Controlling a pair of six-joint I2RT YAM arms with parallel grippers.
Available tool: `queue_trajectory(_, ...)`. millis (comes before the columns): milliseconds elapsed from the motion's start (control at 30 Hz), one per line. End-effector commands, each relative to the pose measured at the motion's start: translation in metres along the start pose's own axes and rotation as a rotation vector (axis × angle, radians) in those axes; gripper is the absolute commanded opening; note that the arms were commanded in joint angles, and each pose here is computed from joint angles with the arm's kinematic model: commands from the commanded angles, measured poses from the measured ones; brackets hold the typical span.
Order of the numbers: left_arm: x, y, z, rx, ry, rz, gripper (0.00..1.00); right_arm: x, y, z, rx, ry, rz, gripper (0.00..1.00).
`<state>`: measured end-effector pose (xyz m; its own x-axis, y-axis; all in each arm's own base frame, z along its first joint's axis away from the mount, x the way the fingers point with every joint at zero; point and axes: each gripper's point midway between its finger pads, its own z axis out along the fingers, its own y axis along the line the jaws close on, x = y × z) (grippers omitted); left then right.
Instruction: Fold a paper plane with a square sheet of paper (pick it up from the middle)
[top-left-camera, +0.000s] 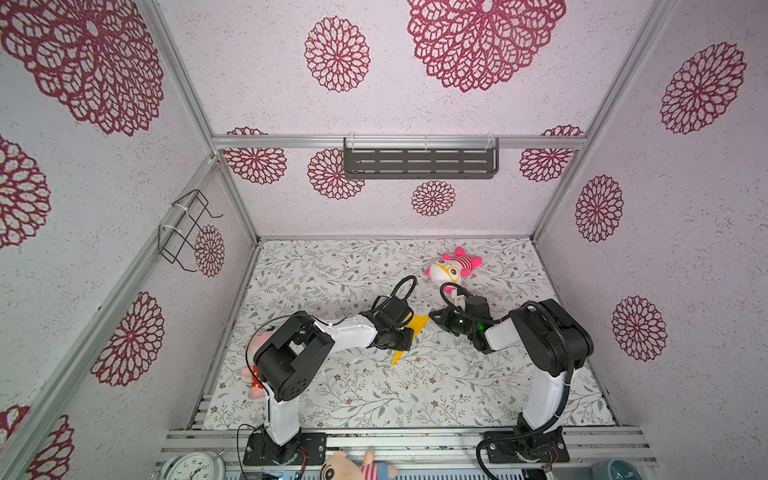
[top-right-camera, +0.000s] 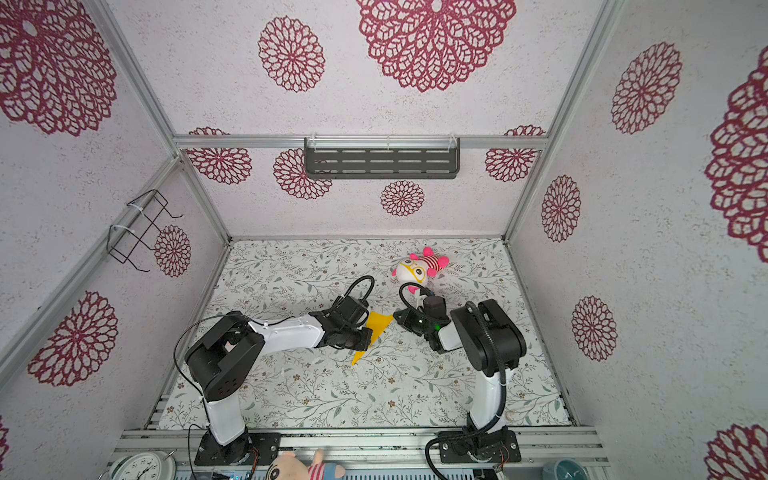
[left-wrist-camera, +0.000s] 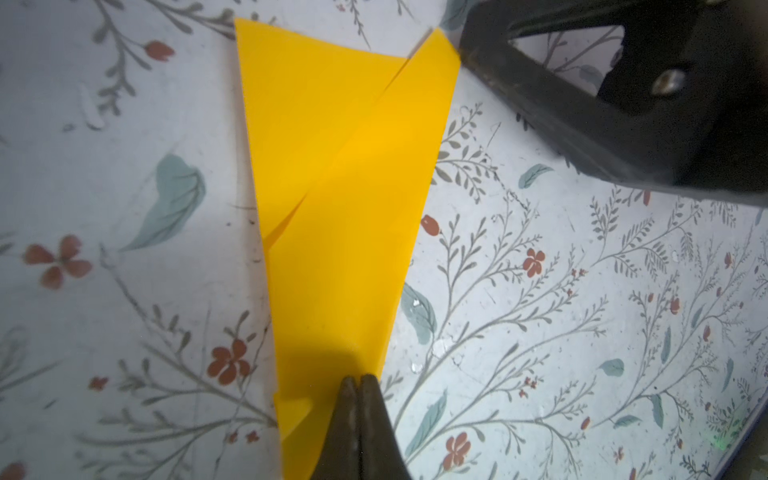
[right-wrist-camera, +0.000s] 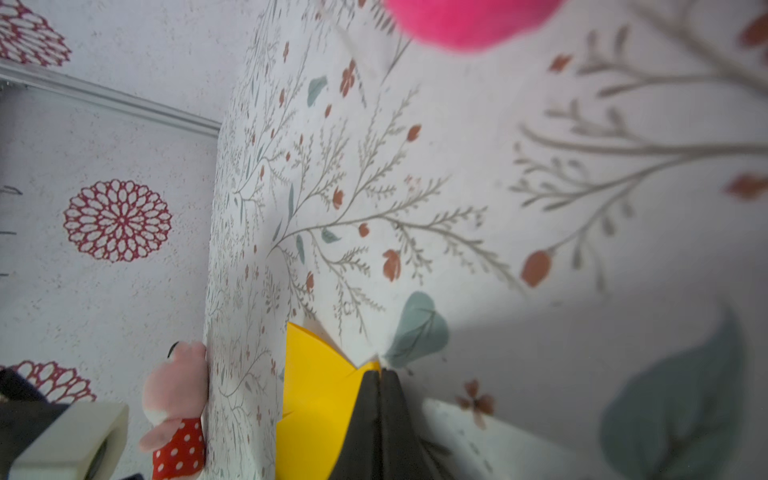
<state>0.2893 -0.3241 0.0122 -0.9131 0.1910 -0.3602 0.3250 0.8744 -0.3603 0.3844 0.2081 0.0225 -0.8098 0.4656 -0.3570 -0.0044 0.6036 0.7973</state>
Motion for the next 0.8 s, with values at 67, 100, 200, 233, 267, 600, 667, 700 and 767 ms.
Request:
queue_trajectory(67, 0.02, 0.012, 0.002, -0.041, 0.083, 0.003, 0.0, -0.014, -0.008, -0.011, 0.084, -0.07, 0.024, 0.0)
queue_trajectory(100, 0.014, 0.007, -0.002, -0.03, 0.067, 0.008, 0.0, -0.017, -0.001, -0.016, 0.075, -0.079, 0.005, 0.01)
queue_trajectory(200, -0.011, -0.013, -0.019, 0.025, 0.0, 0.031, 0.04, -0.018, 0.017, -0.032, 0.068, -0.082, -0.061, 0.05)
queue_trajectory(233, -0.018, -0.019, -0.025, 0.043, -0.024, 0.037, 0.08, -0.017, 0.022, -0.037, 0.078, -0.079, -0.086, 0.07)
queue_trajectory(267, -0.028, -0.026, -0.035, 0.065, -0.06, 0.04, 0.13, -0.015, 0.025, -0.043, 0.101, -0.079, -0.115, 0.09)
queue_trajectory(600, -0.092, -0.007, -0.131, -0.009, -0.44, -0.032, 0.7, 0.007, 0.04, -0.107, 0.292, -0.129, -0.262, 0.37)
queue_trajectory(667, -0.098, 0.014, -0.148, -0.055, -0.487, -0.065, 0.78, 0.011, 0.049, -0.111, 0.294, -0.117, -0.264, 0.4)
queue_trajectory(700, -0.1, 0.026, -0.155, -0.081, -0.506, -0.083, 0.82, 0.015, 0.054, -0.111, 0.299, -0.107, -0.27, 0.42)
queue_trajectory(767, -0.1, 0.048, -0.167, -0.137, -0.542, -0.124, 0.92, 0.02, 0.06, -0.109, 0.326, -0.092, -0.271, 0.47)
